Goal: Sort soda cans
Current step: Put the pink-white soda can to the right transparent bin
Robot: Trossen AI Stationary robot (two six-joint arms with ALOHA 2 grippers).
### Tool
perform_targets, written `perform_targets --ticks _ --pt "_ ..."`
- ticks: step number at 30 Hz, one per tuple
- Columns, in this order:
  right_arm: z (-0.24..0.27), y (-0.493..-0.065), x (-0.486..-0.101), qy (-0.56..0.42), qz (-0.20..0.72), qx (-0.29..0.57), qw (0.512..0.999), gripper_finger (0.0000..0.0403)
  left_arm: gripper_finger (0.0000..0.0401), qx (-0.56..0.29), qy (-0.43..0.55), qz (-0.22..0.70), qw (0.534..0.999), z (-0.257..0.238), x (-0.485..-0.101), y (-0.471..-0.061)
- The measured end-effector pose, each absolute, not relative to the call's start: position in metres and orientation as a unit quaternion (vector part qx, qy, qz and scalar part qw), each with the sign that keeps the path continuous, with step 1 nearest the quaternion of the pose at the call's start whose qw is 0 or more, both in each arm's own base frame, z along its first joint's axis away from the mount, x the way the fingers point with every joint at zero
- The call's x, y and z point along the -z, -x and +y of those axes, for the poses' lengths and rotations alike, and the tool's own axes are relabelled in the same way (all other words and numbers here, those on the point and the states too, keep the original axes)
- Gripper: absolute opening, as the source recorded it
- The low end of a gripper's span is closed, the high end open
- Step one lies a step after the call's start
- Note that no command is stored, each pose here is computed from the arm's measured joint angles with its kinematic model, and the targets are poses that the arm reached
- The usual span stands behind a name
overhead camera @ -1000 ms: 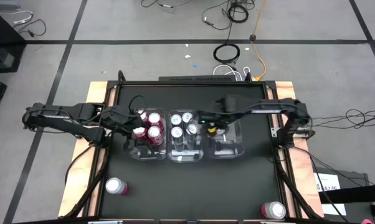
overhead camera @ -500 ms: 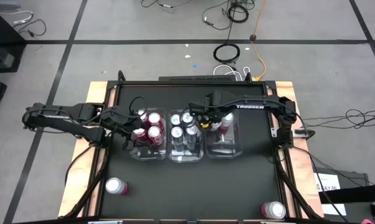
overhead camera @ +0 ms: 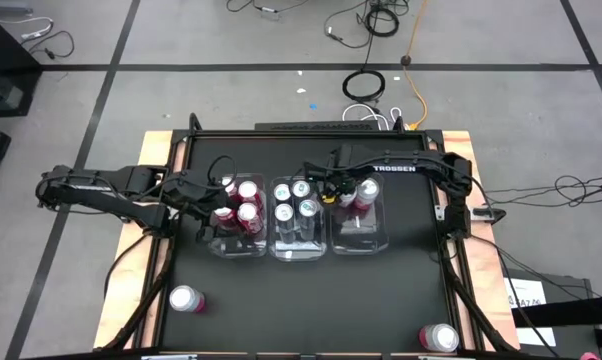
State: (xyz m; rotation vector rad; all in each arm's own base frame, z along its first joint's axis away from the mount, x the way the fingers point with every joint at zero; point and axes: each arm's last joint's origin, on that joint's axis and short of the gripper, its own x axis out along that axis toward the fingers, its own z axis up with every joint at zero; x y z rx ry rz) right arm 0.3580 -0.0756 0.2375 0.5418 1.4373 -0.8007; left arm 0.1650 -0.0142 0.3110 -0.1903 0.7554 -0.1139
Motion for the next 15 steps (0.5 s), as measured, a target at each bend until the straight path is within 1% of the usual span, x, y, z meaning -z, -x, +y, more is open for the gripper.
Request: perform_targets --ticks 7,15 --pt "-0.079 -0.357 -0.237 -0.242 0.629 0.352 0.649 0.0292 0.0375 0.056 0.093 0.368 0.923 -0.014 -0.311 -0.165" --pt "-0.088 -0.356 -0.236 -0.246 0.626 0.351 0.652 0.0331 0.0375 0.056 0.093 0.368 0.924 -0.014 -0.311 -0.165"
